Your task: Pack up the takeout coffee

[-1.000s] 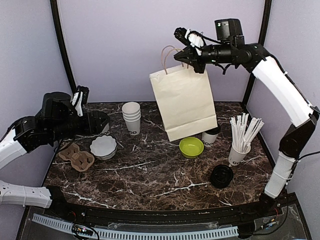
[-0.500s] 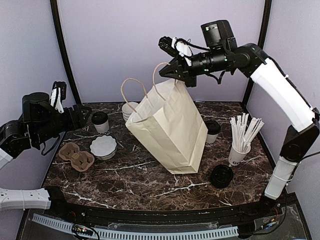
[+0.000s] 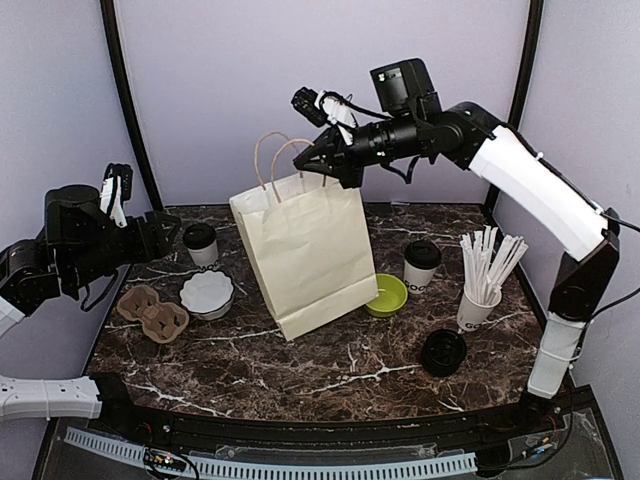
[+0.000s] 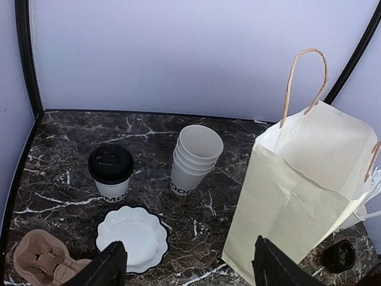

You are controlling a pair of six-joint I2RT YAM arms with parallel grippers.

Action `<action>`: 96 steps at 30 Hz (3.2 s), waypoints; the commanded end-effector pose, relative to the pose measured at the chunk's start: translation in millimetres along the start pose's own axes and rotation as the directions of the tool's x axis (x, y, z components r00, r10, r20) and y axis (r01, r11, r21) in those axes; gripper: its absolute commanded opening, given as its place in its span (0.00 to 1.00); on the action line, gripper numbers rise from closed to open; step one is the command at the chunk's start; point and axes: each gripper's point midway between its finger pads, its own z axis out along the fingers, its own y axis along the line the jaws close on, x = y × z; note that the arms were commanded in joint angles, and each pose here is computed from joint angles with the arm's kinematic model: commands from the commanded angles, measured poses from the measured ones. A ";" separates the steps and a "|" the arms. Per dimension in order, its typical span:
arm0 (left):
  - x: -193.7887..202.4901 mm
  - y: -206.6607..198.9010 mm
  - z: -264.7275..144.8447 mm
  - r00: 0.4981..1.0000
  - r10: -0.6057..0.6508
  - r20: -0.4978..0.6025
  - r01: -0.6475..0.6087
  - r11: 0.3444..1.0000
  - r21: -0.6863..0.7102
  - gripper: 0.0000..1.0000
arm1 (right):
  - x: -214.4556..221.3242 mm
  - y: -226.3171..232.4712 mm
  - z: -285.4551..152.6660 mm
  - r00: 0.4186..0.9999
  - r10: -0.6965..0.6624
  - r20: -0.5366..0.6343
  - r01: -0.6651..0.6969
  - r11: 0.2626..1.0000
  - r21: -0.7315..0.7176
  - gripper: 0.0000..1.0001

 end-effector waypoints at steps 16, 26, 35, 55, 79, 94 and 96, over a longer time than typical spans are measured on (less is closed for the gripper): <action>-11.5 6.9 -7.0 0.997 0.069 0.019 -0.068 0.997 -0.040 0.76 | 26.2 89.5 4.4 0.996 -0.011 -0.088 -0.018 0.948 -0.319 0.62; 17.8 56.5 -10.8 0.964 0.060 -0.258 -0.144 0.935 -0.323 0.76 | -9.4 29.1 -54.9 1.000 -0.014 -0.009 0.012 0.987 -0.161 0.70; 97.3 102.0 13.4 0.777 -0.257 -0.574 -0.014 0.905 -0.424 0.62 | 31.0 -39.2 -63.1 0.995 0.084 -0.050 -0.082 0.995 0.051 0.65; 207.3 144.4 72.4 0.611 -0.369 -0.701 -0.021 0.877 -0.480 0.08 | 74.5 -22.9 -55.2 0.985 0.126 -0.115 -0.127 0.992 -0.009 0.62; 141.9 207.2 72.4 0.790 -0.560 -0.247 0.229 0.644 -0.730 0.54 | 90.6 -10.9 -49.1 0.981 0.140 -0.136 -0.149 0.987 -0.059 0.60; 177.0 272.7 113.9 0.742 -0.608 -0.283 0.170 0.579 -0.798 0.00 | 103.8 -8.6 -49.8 0.978 0.139 -0.158 -0.147 0.988 -0.041 0.59; 168.7 275.8 126.1 0.751 -0.596 -0.285 0.172 0.593 -0.787 0.00 | 106.6 -8.8 -49.5 0.977 0.139 -0.163 -0.147 0.988 -0.037 0.59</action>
